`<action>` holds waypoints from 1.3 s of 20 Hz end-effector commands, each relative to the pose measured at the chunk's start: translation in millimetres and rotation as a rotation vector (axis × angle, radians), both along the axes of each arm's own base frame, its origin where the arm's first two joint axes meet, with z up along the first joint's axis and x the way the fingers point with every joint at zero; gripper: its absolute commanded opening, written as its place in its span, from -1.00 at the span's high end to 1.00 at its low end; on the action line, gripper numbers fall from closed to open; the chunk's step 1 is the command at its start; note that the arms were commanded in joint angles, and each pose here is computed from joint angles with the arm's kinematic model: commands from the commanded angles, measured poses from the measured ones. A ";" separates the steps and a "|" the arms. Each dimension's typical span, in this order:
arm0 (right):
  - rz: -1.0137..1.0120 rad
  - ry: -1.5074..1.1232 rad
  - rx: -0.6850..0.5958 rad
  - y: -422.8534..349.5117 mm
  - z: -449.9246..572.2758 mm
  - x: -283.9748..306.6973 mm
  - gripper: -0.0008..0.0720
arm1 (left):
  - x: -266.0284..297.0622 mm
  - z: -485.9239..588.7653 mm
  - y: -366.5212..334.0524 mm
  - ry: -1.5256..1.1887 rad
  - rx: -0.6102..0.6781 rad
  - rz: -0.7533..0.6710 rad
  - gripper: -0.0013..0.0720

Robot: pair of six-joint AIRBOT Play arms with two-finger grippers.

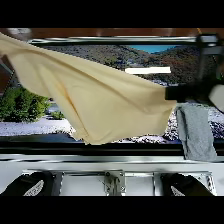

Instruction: Fold the shirts.

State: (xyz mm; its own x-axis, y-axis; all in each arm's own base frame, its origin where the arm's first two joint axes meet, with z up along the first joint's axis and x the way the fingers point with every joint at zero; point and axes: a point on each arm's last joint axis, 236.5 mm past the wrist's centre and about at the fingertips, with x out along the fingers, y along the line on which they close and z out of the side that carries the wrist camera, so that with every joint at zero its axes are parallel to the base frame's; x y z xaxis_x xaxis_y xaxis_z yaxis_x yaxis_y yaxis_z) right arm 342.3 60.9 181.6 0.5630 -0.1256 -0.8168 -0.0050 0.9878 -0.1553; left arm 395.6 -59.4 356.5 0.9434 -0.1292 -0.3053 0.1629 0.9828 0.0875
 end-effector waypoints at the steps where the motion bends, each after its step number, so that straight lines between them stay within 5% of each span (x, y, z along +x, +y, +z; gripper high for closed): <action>1: -0.029 0.079 -0.012 -1.3 -73.7 68.9 0.81 | 67.4 -90.3 -10.6 0.194 0.021 0.007 0.86; 7: -0.188 0.245 0.303 -4.5 -178.2 111.5 0.81 | 121.1 -241.9 -31.0 0.515 -0.035 0.021 0.86; 11: -0.220 0.329 0.371 7.1 -215.0 111.8 0.69 | 114.5 -323.5 -60.6 0.756 -0.192 0.020 0.81; 12: -0.237 0.337 0.388 9.6 -218.9 111.9 0.18 | 107.0 -338.4 -63.5 0.816 -0.196 0.016 0.39; 13: -0.236 0.334 0.391 9.8 -219.5 113.1 -0.42 | 96.2 -351.0 -61.5 0.879 -0.172 0.015 -0.37; 14: -0.207 0.323 0.373 8.2 -216.6 115.2 -0.47 | 83.8 -359.3 -50.8 0.940 -0.131 0.032 -0.98; 18: -0.091 0.321 0.085 -43.7 -176.3 95.6 -0.47 | 25.3 -342.9 20.7 1.159 0.111 0.097 -0.96; 21: -0.085 0.366 -0.148 -106.5 -148.2 72.3 -0.40 | 5.6 -305.0 17.8 1.107 0.086 0.066 -0.96; 25: -0.108 0.534 0.096 -120.9 -177.9 30.1 -0.45 | -50.1 -331.4 -25.1 1.212 0.075 -0.093 -0.96; 26: -0.117 0.561 0.185 -116.8 -187.1 21.3 -0.65 | -63.7 -347.2 -37.4 1.241 0.083 -0.128 -0.97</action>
